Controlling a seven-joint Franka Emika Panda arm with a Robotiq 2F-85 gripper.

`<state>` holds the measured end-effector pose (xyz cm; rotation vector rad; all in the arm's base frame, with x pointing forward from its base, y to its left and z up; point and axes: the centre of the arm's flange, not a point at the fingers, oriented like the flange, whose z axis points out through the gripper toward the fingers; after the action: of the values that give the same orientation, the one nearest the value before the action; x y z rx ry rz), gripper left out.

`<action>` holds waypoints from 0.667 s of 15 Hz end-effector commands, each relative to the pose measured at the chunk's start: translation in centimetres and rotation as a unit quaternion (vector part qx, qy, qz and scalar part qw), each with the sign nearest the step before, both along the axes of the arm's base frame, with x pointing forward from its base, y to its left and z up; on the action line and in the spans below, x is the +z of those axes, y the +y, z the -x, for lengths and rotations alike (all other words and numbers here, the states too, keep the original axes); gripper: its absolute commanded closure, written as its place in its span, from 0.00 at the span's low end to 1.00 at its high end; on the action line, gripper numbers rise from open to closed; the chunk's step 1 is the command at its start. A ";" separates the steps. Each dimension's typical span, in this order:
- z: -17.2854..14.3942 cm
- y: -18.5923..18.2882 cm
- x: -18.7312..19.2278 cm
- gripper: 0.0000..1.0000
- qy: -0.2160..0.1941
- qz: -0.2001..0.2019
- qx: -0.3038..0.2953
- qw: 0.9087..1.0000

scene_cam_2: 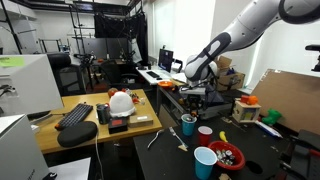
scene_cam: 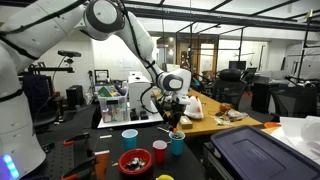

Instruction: Take the orange object out of the blue cup and place it inside the red bowl

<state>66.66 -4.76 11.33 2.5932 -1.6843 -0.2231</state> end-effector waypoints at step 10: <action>10.3 -4.9 0.5 0.86 0.062 -0.048 0.205 0.976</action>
<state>59.84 -9.14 10.93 2.8014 -1.2465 -0.3914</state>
